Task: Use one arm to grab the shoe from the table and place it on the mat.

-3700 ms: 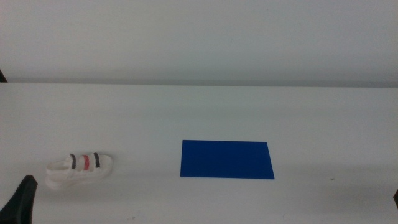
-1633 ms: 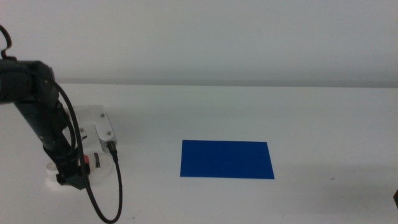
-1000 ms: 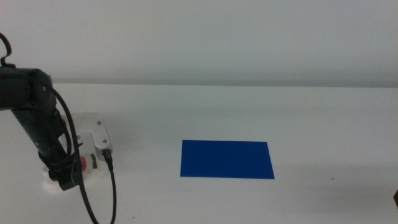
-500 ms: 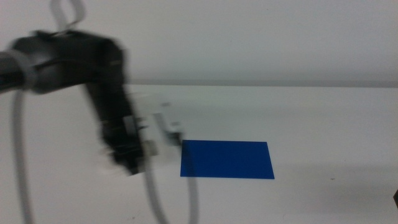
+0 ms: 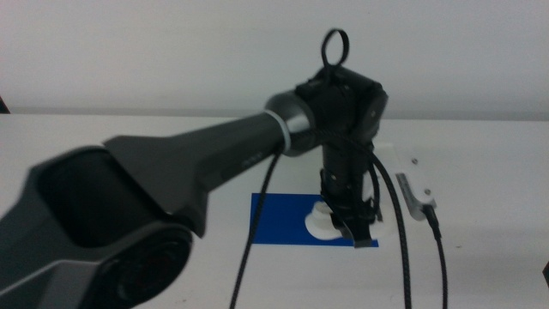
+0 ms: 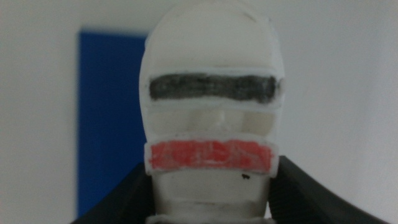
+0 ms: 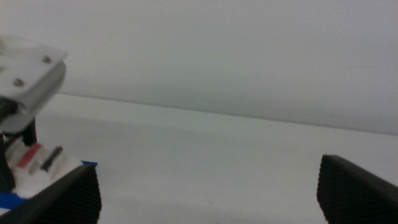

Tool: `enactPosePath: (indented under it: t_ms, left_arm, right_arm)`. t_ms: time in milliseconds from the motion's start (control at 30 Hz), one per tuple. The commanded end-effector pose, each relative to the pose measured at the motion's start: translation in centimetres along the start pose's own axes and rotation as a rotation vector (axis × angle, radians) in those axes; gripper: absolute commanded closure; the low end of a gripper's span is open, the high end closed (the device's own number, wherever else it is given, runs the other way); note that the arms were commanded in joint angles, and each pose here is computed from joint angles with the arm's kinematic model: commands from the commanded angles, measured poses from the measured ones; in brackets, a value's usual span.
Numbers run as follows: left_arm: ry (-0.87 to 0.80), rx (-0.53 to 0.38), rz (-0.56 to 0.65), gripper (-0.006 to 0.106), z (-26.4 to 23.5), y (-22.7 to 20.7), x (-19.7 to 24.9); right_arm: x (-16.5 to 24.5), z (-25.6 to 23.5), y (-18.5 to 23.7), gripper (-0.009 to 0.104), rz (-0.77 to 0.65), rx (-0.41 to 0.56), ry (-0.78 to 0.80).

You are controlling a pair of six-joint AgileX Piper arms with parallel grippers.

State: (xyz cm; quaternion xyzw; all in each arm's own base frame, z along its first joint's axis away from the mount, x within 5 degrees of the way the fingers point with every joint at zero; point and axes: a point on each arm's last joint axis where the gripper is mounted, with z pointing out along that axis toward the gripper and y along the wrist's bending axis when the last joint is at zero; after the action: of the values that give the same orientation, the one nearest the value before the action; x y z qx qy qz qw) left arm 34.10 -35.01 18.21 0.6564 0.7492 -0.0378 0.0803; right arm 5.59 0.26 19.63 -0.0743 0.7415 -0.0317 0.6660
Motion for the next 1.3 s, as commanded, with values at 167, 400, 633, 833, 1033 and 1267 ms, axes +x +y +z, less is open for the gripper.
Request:
enactPosePath:
  t_ms: [167, 400, 633, 833, 1033, 1267]
  left_arm:
    - [0.085, 0.06, -0.044, 0.101, 0.2, -0.5, 0.6]
    - [0.138, -0.056, -0.439, 0.101, 0.0, 0.2, 1.2]
    - [0.143, -0.311, -0.921, 0.101, -1.0, 1.9, 2.2]
    - [0.081, -0.287, -1.228, 0.101, -1.7, 1.7, 2.2]
    - [0.041, -0.217, -1.584, 0.101, -1.9, 1.3, 1.9]
    - [0.019, -0.208, -1.85, 0.101, -2.0, 1.8, 2.4]
  right_arm:
    - [1.2, 0.0, 0.2, 0.002, -0.004, 0.001, -0.002]
    - [1.2, 0.0, 0.2, 0.002, -0.004, 0.001, -0.002]
    - [1.2, 0.0, 0.2, 0.002, -0.004, 0.001, -0.002]
    - [1.2, 0.0, 0.2, 0.002, -0.004, 0.001, -0.002]
    - [1.2, 0.0, 0.2, 0.002, -0.004, 0.001, -0.002]
    - [1.2, 0.0, 0.2, 0.002, -0.004, 0.001, -0.002]
